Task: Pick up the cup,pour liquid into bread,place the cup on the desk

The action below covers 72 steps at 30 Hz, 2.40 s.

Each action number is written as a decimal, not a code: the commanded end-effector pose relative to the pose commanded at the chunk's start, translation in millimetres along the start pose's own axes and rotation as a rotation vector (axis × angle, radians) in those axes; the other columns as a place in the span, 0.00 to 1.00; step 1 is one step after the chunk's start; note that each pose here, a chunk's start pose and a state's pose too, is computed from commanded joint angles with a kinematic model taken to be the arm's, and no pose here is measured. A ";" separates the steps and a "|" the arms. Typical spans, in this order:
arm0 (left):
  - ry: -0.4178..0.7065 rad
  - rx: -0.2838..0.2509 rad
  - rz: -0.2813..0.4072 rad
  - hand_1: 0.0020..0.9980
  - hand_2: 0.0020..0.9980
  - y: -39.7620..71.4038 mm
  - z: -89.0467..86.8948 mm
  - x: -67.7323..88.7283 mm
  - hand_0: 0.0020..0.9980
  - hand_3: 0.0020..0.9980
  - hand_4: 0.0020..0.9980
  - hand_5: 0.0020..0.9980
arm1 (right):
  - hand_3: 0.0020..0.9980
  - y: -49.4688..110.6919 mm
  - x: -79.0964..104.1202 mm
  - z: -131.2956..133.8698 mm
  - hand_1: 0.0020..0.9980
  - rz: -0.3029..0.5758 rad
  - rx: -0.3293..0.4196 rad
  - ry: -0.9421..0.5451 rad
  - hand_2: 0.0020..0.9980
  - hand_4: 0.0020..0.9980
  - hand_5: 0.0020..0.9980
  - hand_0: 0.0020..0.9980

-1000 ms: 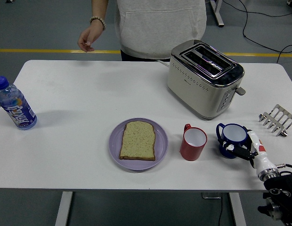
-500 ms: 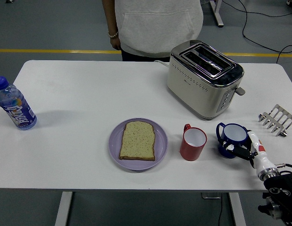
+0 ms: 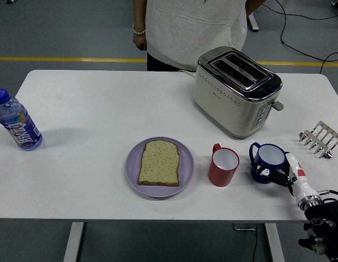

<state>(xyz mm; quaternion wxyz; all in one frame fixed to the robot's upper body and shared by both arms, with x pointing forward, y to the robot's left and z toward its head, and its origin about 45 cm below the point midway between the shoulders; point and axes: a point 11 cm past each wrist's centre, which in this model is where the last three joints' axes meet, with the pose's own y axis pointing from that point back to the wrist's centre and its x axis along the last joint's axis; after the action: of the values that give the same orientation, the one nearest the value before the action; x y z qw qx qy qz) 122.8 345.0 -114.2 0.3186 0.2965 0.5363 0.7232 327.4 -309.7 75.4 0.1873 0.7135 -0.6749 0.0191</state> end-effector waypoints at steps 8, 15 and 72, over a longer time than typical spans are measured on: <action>0.001 0.000 0.003 0.76 0.77 -0.2 -0.4 1.6 0.69 0.61 0.40 1.00 | 0.57 0.7 0.5 0.9 0.44 -0.001 -0.003 0.029 0.55 0.61 0.00 0.48; 0.012 -0.004 0.000 0.76 0.77 -0.1 0.6 0.9 0.69 0.61 0.40 1.00 | 0.62 -1.1 0.1 -2.7 0.44 -0.001 0.006 0.052 0.56 0.67 0.00 0.45; 0.007 -0.001 -0.001 0.76 0.77 0.0 -0.3 -0.6 0.69 0.61 0.40 1.00 | 0.98 2.8 4.2 -1.1 0.58 -0.013 0.022 0.081 0.77 0.85 0.03 0.73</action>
<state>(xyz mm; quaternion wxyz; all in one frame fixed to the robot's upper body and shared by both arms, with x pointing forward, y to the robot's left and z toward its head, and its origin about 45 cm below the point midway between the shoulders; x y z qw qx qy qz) 122.9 344.3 -114.3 0.3174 0.2937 0.5373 0.7241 325.3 -313.5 78.3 0.2067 0.7185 -0.6619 0.0539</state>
